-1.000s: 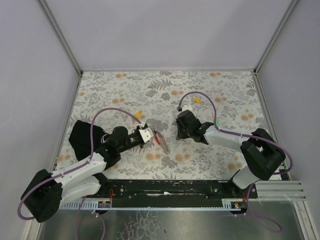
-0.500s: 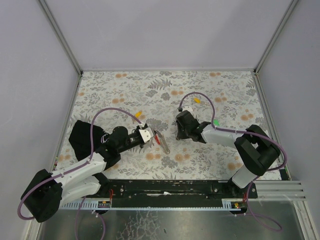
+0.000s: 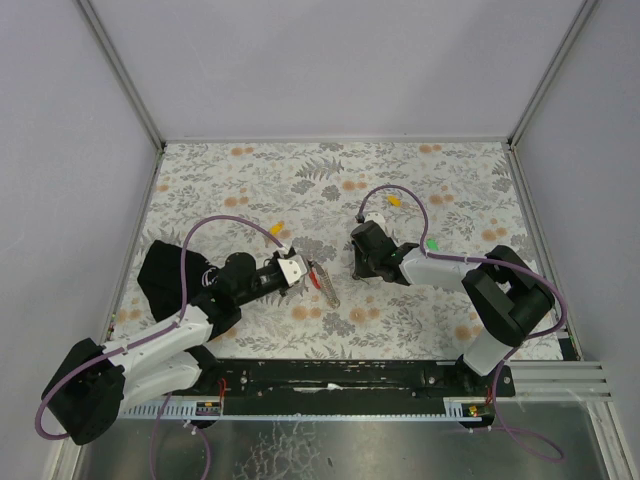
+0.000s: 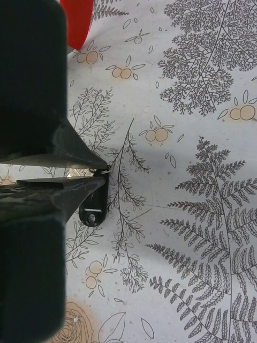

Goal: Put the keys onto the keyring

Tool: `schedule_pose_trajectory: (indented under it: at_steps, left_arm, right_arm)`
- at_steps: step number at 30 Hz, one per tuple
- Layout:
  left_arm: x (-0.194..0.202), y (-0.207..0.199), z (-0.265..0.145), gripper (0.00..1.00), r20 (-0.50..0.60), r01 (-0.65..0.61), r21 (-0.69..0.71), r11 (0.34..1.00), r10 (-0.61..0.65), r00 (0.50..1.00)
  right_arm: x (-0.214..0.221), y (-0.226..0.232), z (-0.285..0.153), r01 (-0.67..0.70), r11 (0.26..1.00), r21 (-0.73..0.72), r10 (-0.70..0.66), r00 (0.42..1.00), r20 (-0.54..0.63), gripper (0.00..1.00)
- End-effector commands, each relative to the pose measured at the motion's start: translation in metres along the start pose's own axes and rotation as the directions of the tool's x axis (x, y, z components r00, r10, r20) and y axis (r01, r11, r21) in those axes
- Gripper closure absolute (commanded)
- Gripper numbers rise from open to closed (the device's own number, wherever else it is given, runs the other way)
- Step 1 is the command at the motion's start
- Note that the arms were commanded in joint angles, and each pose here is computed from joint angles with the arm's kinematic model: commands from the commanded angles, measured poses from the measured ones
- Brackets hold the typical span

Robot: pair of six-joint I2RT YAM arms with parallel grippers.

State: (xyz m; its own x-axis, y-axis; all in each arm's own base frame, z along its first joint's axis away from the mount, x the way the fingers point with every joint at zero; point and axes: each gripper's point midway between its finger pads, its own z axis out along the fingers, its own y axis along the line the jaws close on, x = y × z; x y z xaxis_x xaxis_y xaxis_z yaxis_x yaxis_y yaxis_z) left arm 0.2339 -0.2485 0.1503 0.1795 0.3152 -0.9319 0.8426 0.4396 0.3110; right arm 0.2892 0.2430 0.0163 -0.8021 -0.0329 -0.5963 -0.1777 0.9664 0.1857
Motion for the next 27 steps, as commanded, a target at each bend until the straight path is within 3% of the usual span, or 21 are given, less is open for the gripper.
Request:
schedule_pose_trajectory:
  at_steps: [1,4,8,16,21,27]
  left_arm:
    - [-0.019,0.008,0.002,1.0,0.054,-0.012,-0.022,1.0,0.014,0.998]
    - [-0.019,0.008,0.003,1.0,0.053,-0.012,-0.02,1.0,0.013,0.998]
    - [-0.018,0.007,0.003,1.0,0.05,-0.011,-0.016,1.0,0.011,0.999]
    - [-0.022,0.001,0.002,1.0,0.078,-0.027,0.014,1.0,0.026,0.997]
    - [-0.024,-0.005,0.002,1.0,0.092,-0.038,0.049,0.998,0.033,0.995]
    - [-0.029,-0.008,0.002,1.0,0.106,-0.054,0.077,0.996,0.046,0.993]
  right_arm:
    - [-0.021,0.009,-0.002,-0.035,0.999,-0.032,0.036,0.998,0.052,0.83]
    - [-0.022,0.012,-0.003,-0.033,0.998,-0.046,0.036,0.998,0.055,0.86]
    - [-0.023,0.012,-0.004,-0.014,0.999,-0.052,0.017,0.998,0.056,0.99]
    - [-0.036,0.023,-0.026,0.152,0.975,-0.161,-0.125,0.978,0.167,1.0]
    - [-0.053,0.028,-0.052,0.293,0.936,-0.194,-0.232,0.93,0.284,1.0]
    - [-0.066,0.04,-0.09,0.5,0.834,-0.234,-0.369,0.821,0.436,1.0]
